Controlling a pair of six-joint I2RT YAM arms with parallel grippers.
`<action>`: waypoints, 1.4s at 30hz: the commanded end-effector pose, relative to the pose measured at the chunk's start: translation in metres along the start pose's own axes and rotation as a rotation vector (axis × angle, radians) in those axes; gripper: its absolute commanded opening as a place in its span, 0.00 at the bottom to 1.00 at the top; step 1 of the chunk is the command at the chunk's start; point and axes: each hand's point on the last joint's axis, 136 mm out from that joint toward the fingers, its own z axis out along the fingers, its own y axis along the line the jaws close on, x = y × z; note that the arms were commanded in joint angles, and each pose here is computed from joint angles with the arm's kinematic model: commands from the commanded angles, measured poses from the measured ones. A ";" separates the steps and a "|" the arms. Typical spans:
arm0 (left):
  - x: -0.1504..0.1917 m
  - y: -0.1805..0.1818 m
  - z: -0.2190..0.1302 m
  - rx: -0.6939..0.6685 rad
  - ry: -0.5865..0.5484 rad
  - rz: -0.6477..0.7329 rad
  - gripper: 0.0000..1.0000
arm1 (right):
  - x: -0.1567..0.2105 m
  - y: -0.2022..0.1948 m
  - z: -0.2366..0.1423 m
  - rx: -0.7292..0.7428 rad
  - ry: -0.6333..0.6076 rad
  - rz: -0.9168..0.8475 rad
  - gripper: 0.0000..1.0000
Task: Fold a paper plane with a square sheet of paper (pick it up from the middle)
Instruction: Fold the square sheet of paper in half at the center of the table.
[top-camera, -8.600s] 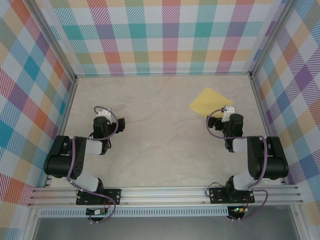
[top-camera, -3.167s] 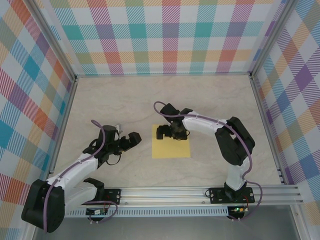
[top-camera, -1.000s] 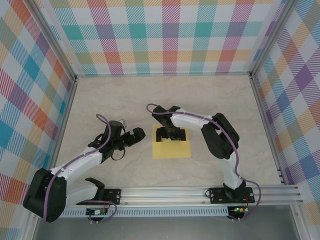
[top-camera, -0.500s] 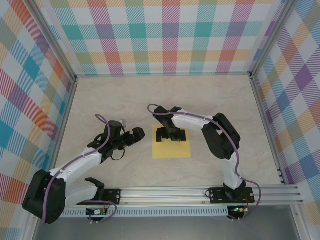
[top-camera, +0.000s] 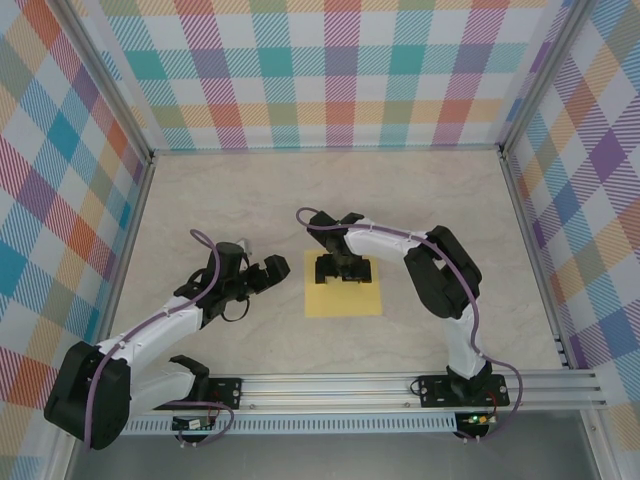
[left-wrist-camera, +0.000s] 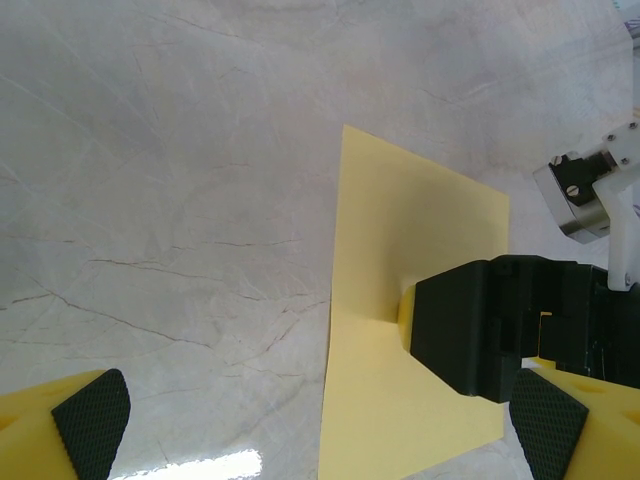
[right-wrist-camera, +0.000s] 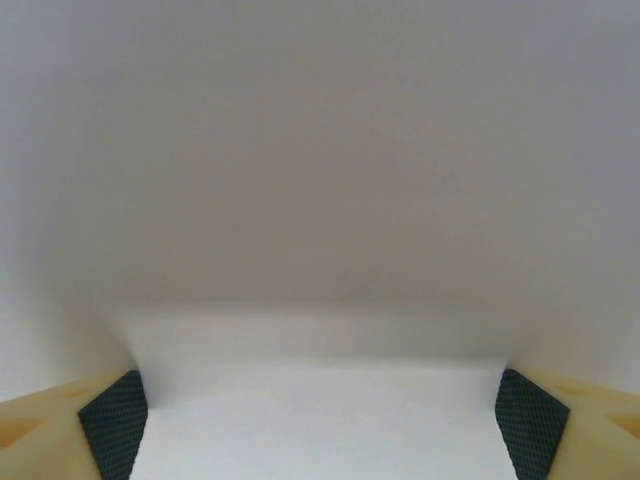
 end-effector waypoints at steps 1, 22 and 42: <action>0.005 0.005 -0.001 -0.016 0.004 -0.009 1.00 | 0.015 -0.003 0.026 0.005 0.076 -0.004 0.90; 0.008 0.000 -0.005 -0.003 0.028 0.033 1.00 | -0.013 0.000 -0.001 0.023 -0.005 -0.003 1.00; 0.008 0.004 -0.001 -0.015 0.028 0.018 1.00 | 0.008 -0.008 0.030 0.020 0.081 0.005 0.90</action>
